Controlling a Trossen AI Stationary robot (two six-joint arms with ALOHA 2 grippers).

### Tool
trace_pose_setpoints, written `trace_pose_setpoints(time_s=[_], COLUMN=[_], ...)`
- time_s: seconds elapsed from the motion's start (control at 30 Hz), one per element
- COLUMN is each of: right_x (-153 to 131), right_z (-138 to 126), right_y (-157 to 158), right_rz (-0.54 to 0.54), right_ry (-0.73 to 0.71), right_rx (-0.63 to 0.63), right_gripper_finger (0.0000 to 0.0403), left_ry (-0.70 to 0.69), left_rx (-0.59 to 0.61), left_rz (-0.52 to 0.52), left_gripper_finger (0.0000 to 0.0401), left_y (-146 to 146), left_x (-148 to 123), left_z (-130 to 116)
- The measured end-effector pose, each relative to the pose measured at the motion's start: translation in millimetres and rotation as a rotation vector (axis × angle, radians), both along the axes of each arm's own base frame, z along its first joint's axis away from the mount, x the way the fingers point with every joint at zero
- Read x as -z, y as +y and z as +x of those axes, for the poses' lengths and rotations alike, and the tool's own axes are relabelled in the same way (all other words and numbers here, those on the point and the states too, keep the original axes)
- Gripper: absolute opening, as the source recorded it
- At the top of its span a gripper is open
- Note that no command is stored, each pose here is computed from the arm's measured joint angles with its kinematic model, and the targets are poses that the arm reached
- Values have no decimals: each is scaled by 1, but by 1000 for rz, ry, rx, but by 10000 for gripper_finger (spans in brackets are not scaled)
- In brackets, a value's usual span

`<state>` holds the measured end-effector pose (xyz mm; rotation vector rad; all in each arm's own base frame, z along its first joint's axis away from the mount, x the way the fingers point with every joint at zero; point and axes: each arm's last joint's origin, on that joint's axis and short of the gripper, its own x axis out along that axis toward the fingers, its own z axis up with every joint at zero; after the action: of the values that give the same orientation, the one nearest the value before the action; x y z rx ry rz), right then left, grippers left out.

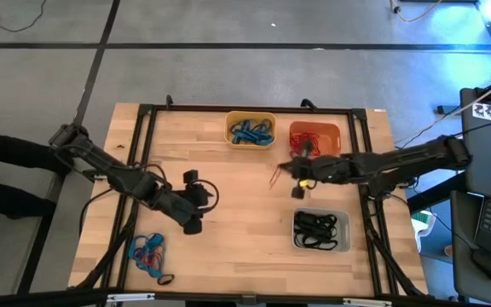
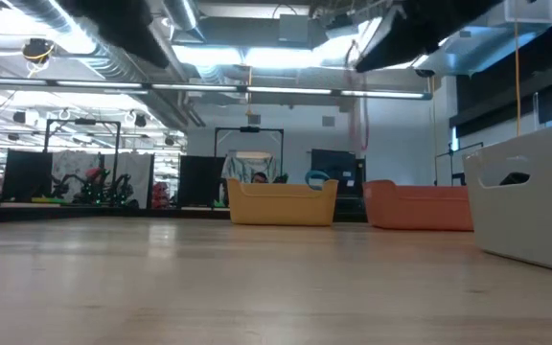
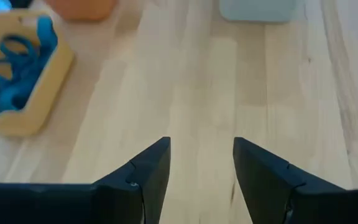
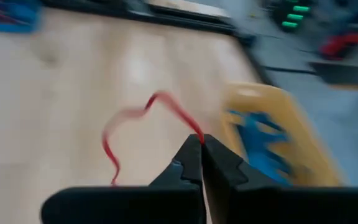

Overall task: Sort rubber bands into baskets
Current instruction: Put the red rubber band into the orange bin

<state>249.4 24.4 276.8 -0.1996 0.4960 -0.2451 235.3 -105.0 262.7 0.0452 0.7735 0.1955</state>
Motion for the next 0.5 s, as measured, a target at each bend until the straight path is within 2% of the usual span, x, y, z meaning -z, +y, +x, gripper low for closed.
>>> trace_pose_setpoints(time_s=[0.17, 0.3, 0.4, 0.5], right_x=[-10, -9, -4, 3], right_z=[-30, -44, -48, -48], right_y=[-11, -23, -38, -54], right_rz=[-150, -263, -264, -214], right_ry=[59, 137, 201, 247], right_rx=[232, 399, 480, 553], right_gripper_finger=[7, 9, 9, 9], left_ry=[35, 58, 64, 66], left_rx=[-24, -34, -43, -51], left_rz=[-22, -25, -33, -41], left_gripper_finger=[173, 173, 173, 173], left_y=[-3, -4, -5, -5], left_x=[15, 25, 29, 30], left_z=[-7, -12, -14, -15])
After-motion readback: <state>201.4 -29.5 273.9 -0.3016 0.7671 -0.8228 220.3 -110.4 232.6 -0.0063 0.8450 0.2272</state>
